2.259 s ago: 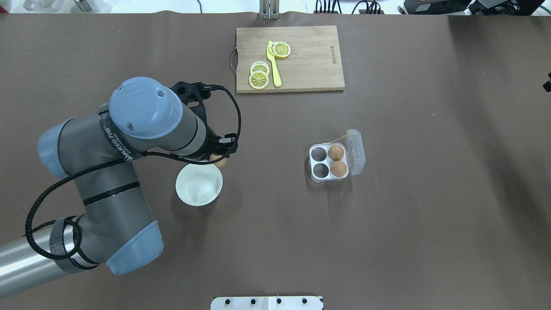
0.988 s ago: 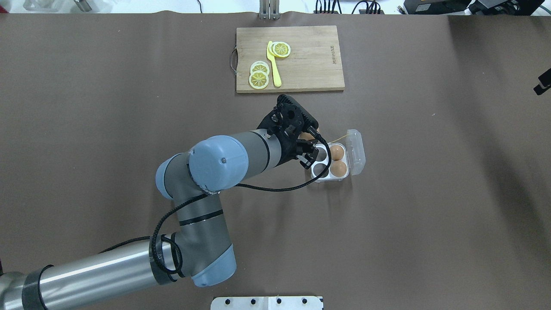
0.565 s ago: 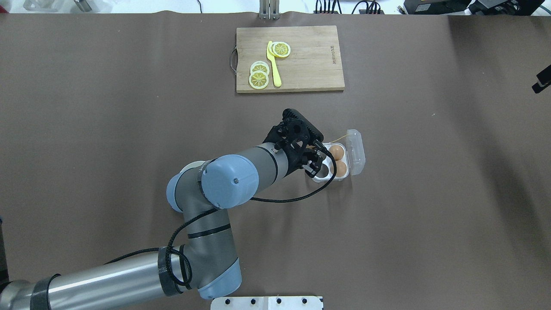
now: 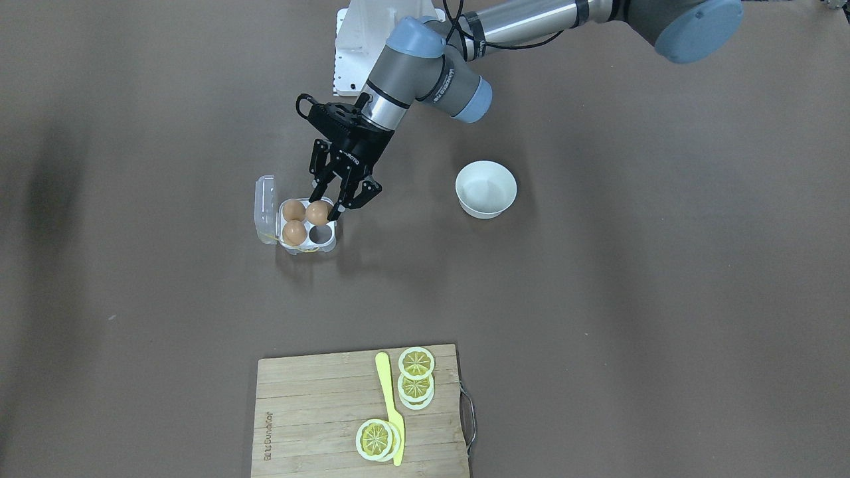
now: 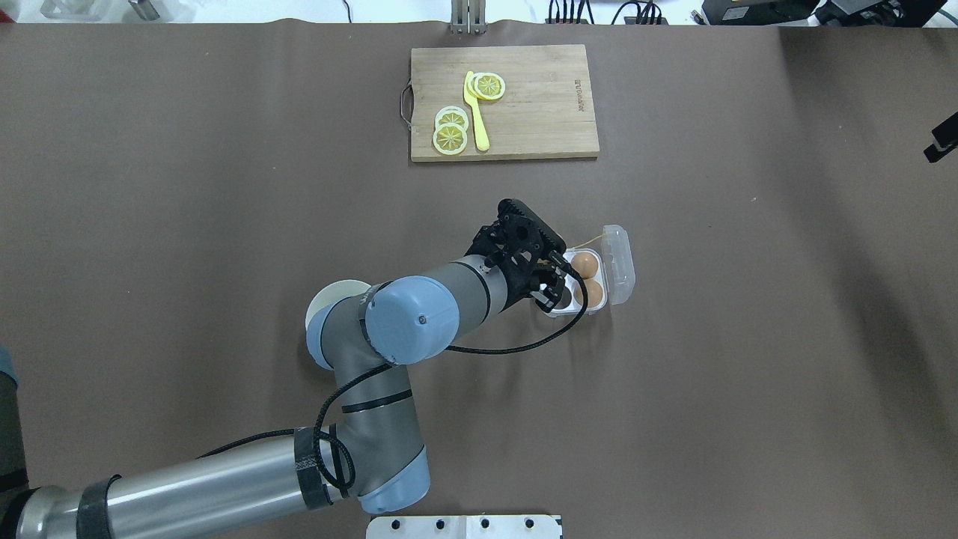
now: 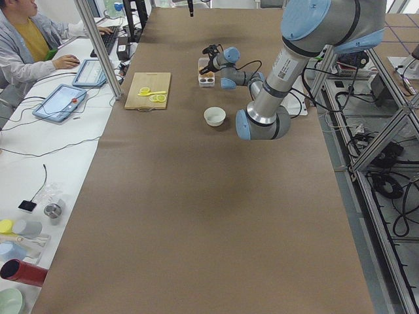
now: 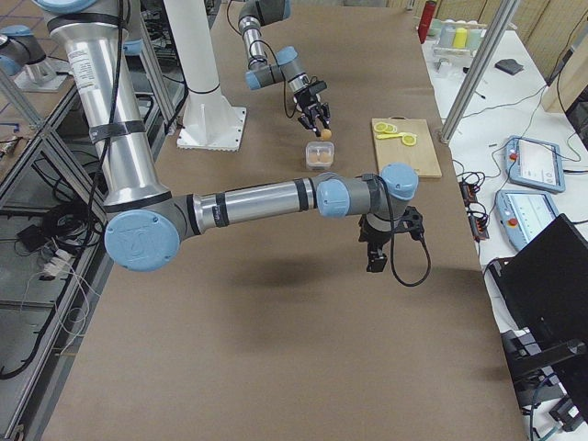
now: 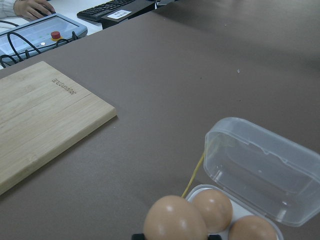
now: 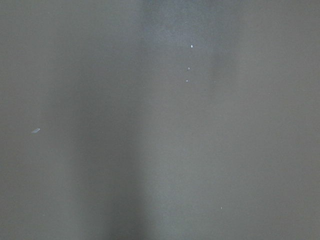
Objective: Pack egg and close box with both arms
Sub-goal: 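Lower the egg into the empty slot and open the left gripper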
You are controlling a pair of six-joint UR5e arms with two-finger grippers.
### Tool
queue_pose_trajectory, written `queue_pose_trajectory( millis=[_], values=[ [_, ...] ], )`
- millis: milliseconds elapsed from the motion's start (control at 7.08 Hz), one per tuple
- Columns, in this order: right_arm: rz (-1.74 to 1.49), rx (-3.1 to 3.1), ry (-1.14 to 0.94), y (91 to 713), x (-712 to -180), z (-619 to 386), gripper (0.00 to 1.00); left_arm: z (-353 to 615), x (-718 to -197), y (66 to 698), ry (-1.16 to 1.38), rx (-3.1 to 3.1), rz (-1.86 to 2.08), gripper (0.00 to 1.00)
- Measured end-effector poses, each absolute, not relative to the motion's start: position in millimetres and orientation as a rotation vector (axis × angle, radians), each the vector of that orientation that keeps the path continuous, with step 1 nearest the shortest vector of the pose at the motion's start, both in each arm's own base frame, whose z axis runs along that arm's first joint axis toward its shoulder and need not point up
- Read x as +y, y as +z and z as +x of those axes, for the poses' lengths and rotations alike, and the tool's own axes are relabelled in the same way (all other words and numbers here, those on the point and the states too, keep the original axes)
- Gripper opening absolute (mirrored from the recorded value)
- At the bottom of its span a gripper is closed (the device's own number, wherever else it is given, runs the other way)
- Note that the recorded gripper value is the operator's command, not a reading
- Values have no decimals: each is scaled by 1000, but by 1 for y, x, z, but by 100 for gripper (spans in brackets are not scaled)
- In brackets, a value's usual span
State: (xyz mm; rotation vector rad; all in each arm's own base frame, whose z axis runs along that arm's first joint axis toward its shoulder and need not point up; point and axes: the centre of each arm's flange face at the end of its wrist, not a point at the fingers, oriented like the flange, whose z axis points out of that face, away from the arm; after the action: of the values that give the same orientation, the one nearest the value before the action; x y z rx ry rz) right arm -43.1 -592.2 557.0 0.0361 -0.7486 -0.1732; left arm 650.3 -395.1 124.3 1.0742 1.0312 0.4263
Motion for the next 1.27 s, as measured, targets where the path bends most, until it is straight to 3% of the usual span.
queue_pose_trajectory(
  millis=[1271],
  values=[
    [31,-749,-178,557,-592,-48,99,663,-385,135,513,1076,1064,0]
  ],
)
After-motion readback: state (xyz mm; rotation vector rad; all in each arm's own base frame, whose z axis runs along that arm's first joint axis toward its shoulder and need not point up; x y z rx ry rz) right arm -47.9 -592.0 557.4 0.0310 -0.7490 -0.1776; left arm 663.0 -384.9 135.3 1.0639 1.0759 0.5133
